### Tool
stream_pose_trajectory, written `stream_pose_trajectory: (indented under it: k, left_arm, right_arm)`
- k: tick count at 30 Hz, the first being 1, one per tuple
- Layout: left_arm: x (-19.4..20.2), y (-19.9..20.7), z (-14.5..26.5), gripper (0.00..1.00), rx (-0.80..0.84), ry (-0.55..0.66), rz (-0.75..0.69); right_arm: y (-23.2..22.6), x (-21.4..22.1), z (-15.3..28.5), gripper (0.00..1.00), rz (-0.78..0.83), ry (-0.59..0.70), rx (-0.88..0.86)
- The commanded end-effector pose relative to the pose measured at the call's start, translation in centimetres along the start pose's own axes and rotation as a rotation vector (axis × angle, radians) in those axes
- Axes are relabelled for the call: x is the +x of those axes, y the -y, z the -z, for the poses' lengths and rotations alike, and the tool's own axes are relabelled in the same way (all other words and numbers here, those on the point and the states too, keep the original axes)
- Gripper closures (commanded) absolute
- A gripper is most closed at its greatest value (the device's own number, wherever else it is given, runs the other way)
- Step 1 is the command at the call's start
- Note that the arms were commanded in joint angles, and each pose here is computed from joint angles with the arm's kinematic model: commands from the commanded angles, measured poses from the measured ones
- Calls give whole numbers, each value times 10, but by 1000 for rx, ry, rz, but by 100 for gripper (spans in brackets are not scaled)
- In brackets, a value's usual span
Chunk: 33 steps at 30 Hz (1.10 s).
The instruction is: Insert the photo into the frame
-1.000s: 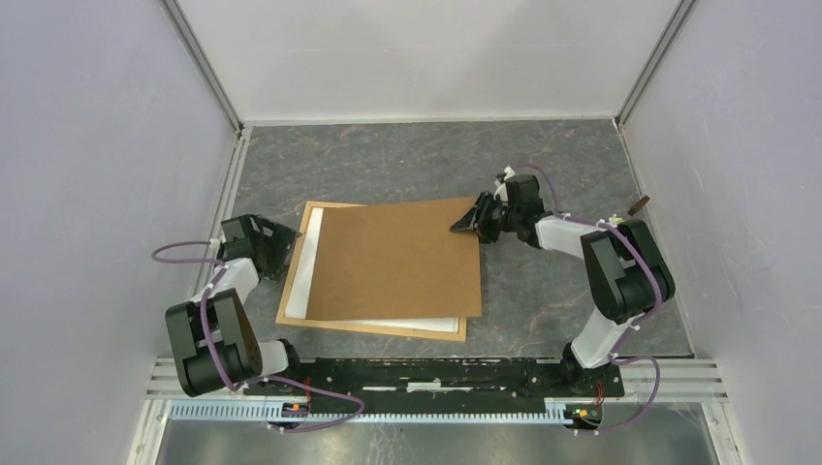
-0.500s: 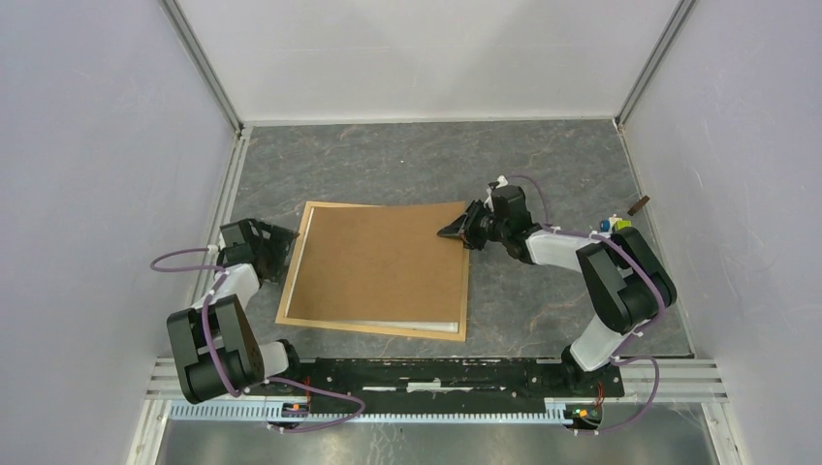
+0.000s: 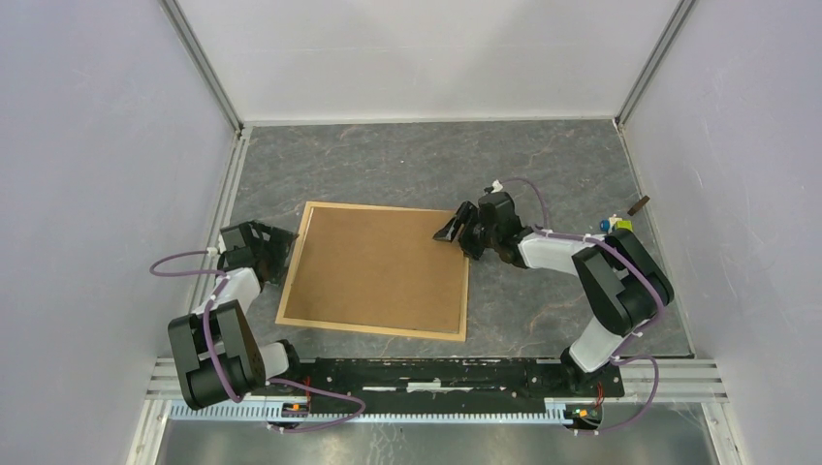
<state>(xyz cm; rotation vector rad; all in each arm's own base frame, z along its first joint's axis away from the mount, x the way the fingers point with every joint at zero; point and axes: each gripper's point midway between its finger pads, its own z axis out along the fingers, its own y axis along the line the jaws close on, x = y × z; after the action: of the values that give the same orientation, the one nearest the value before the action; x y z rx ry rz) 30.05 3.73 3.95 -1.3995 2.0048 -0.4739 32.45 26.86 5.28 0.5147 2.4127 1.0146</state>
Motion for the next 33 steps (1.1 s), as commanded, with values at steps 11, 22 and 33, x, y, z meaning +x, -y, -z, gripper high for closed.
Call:
stream_pose_trajectory:
  k: [11,22,33]
  left_arm:
    - [21,-42,4,0,-154,-57,7]
    - [20,-45,6,0,-162,-46,-6]
    - [22,-49,8,0,-173,-47,-9]
  right_arm:
    - [-5,-22,9,10,412,-60,144]
    - [-10,-17,8,10,546,-138,162]
    - [-3,-10,16,10,574,-160,160]
